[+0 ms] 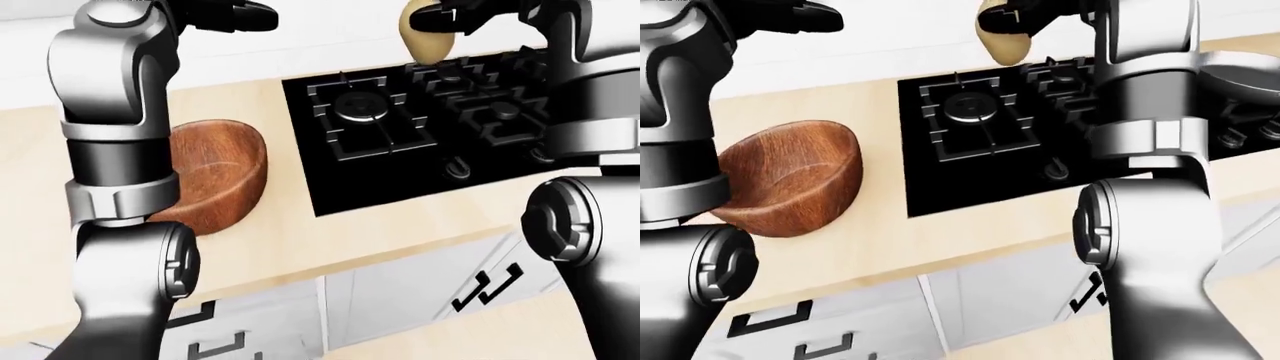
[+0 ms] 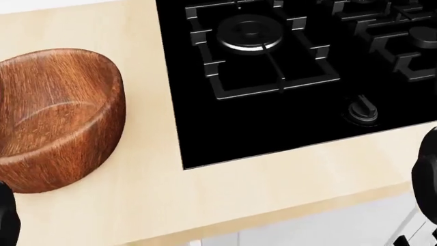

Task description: Pick the potato from the pan and place it in the bowl.

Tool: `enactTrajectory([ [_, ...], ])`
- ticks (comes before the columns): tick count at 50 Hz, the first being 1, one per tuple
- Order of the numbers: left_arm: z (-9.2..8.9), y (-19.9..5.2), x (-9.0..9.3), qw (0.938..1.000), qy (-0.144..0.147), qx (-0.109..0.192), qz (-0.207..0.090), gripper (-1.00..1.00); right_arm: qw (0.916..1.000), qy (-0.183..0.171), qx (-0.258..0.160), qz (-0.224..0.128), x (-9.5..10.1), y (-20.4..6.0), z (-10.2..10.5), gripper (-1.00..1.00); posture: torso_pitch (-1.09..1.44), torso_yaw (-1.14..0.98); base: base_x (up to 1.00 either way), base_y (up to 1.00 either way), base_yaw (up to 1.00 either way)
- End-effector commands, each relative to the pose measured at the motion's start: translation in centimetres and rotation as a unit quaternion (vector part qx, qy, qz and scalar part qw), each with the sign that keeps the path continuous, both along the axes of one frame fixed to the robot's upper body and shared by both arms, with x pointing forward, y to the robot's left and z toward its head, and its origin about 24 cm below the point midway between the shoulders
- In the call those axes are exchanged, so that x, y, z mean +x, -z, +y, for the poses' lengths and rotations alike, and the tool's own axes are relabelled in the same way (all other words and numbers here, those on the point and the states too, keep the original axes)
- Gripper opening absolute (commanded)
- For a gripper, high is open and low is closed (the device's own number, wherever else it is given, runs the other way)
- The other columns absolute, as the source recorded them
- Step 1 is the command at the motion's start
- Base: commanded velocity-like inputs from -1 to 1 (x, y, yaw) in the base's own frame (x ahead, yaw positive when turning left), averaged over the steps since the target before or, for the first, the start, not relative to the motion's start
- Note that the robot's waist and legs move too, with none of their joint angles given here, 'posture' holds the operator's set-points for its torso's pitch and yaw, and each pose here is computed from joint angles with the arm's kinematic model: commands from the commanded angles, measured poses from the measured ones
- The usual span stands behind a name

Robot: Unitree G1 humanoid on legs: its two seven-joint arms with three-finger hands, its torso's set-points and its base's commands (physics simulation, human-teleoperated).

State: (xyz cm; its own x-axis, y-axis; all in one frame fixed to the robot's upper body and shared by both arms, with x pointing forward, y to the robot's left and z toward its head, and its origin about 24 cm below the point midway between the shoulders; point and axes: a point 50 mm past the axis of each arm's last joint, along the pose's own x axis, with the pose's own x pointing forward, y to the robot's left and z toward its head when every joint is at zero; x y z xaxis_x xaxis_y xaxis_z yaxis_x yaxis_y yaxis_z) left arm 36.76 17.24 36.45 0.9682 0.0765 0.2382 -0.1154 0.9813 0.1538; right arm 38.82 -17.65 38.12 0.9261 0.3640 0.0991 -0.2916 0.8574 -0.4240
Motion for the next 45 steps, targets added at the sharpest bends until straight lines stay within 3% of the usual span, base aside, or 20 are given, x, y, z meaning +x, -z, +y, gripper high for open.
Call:
enactTrajectory([
  [1, 0.34, -2.00, -0.90, 0.9990, -0.007, 0.001, -0.045, 1.00, 0.9984, -0.012, 0.000, -0.055, -1.16, -2.61, 0.46, -1.00, 0.00, 0.00, -0.10, 0.33, 0.00],
  [45, -0.20, -2.32, -0.89, 0.9988, -0.003, 0.007, -0.047, 1.00, 0.9984, -0.013, 0.002, -0.055, -1.20, -2.52, 0.26, -1.00, 0.00, 0.00, -0.10, 0.33, 0.00],
])
